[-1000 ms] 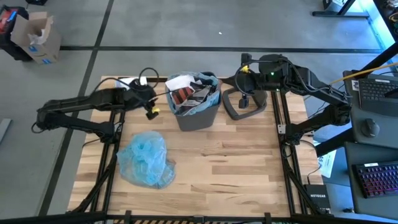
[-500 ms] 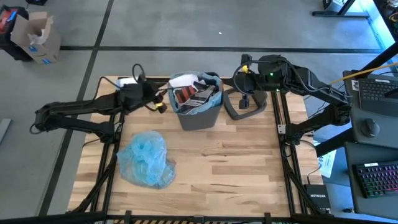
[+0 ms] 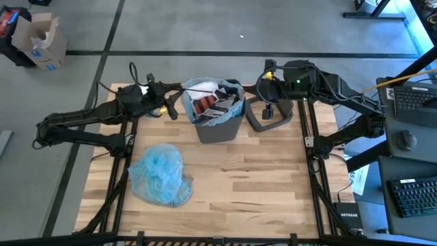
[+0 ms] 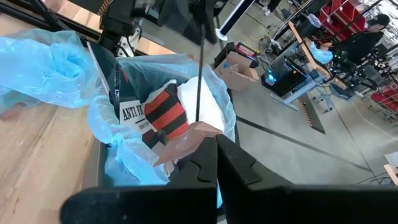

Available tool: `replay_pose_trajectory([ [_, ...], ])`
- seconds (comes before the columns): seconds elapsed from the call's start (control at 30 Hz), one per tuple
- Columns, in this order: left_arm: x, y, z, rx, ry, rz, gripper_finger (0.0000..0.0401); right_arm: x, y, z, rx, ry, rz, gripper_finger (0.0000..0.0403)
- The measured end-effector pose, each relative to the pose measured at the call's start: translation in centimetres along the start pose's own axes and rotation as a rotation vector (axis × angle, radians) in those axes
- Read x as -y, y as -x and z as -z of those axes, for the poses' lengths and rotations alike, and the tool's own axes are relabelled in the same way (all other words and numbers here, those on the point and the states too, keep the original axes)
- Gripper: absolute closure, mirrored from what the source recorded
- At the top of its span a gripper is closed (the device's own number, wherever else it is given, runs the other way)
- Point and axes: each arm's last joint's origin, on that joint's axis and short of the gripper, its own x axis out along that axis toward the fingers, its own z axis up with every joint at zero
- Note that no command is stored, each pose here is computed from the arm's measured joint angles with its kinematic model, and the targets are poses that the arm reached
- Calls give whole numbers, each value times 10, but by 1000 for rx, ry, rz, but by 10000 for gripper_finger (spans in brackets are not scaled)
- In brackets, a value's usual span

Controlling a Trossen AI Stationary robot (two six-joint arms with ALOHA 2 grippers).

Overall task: Pick and place trash into bin
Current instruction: Remove the trash bag from the trash bin

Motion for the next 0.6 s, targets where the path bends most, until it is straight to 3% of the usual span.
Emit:
replay_pose_trajectory([
  [0.27,-8,9,-29,20,-5,54,284,0,0,0,-5,4,-3,403],
  [0.47,-13,4,-19,-96,73,16,284,0,0,0,-5,4,-3,403],
  [0.6,-6,-10,-11,-149,114,119,284,0,0,0,-3,14,-2,403],
])
